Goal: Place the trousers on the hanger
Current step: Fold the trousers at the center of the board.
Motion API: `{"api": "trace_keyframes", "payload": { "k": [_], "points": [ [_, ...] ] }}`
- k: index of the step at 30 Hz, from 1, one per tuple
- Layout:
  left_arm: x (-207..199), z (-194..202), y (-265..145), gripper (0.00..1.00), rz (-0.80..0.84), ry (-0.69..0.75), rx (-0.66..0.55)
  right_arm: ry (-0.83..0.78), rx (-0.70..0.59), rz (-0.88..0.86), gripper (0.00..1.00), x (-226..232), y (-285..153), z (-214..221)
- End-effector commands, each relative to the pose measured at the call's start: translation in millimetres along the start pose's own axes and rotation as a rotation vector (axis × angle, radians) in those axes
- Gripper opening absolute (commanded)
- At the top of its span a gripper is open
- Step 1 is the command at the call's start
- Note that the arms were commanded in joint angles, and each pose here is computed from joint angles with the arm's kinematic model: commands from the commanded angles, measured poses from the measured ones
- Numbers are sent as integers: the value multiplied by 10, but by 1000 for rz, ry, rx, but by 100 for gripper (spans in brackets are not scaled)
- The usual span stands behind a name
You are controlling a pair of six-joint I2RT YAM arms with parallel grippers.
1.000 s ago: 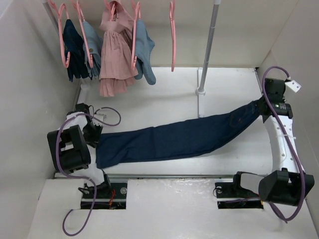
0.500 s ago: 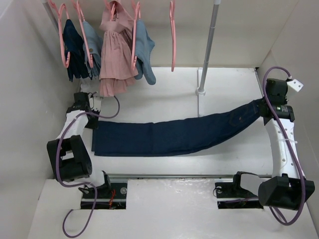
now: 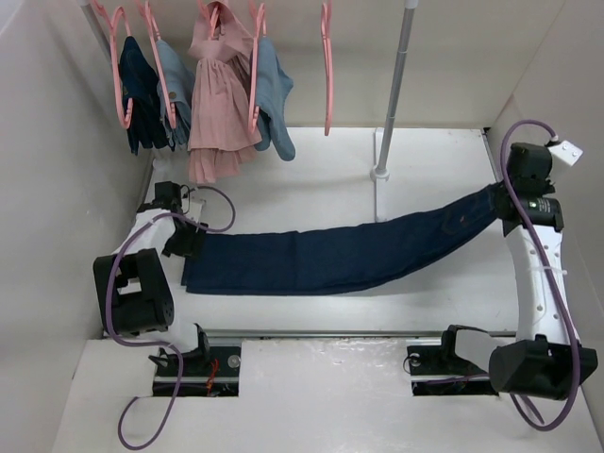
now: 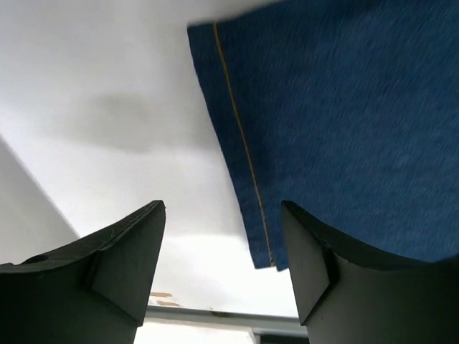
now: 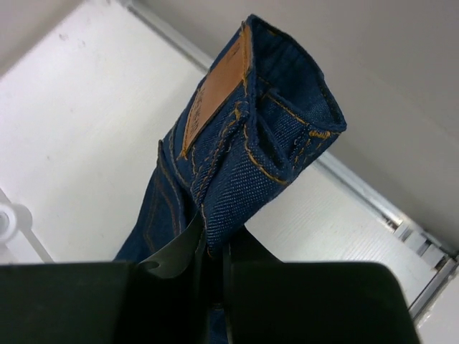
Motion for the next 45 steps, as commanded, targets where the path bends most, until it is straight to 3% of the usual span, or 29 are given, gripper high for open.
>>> {"api": "trace_keyframes", "payload": {
  "k": [1,7,12,18,22,25,29,34,38,45],
  "points": [
    [-65,15,-129,63,74,-22,-4,110,-294,-48,0,56,-436,-747],
    [-403,-67,-69,63,187,33,-25,27,-422,-154,0,401,-1011,-827],
    [-550,-102,9,63,211,63,-20,-97,-380,-384,0,1005,-1721,-61],
    [-714,-168,88,64,292,147,-13,-96,-351,-572,0,1347,-2561,746],
    [-776,-187,196,57,297,168,-1,-141,-305,-693,0,1638,-2926,1254],
    [-796,-146,308,45,296,169,26,-203,-275,-763,0,1882,-3160,1727],
    [-808,-108,364,44,291,170,38,-220,-220,-856,0,2020,-3394,1970],
    [-806,-108,409,44,286,171,48,-359,-213,-850,0,2297,-3387,2709],
    [-783,-99,412,44,284,161,49,-329,-206,-742,0,2362,-3392,2666],
    [-749,-21,439,44,279,141,72,-220,-304,-595,0,2267,-3004,2009]
  ]
}}
Point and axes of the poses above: each gripper's point midway between its finger pads, its own y axis out along the fingers, its own x axis along the line the jaws close on, z = x × y, the point moved 9 cm from there along -y, back along the fingers, and after that the axes turned 7 degrees about y, right-handed, at the moved point
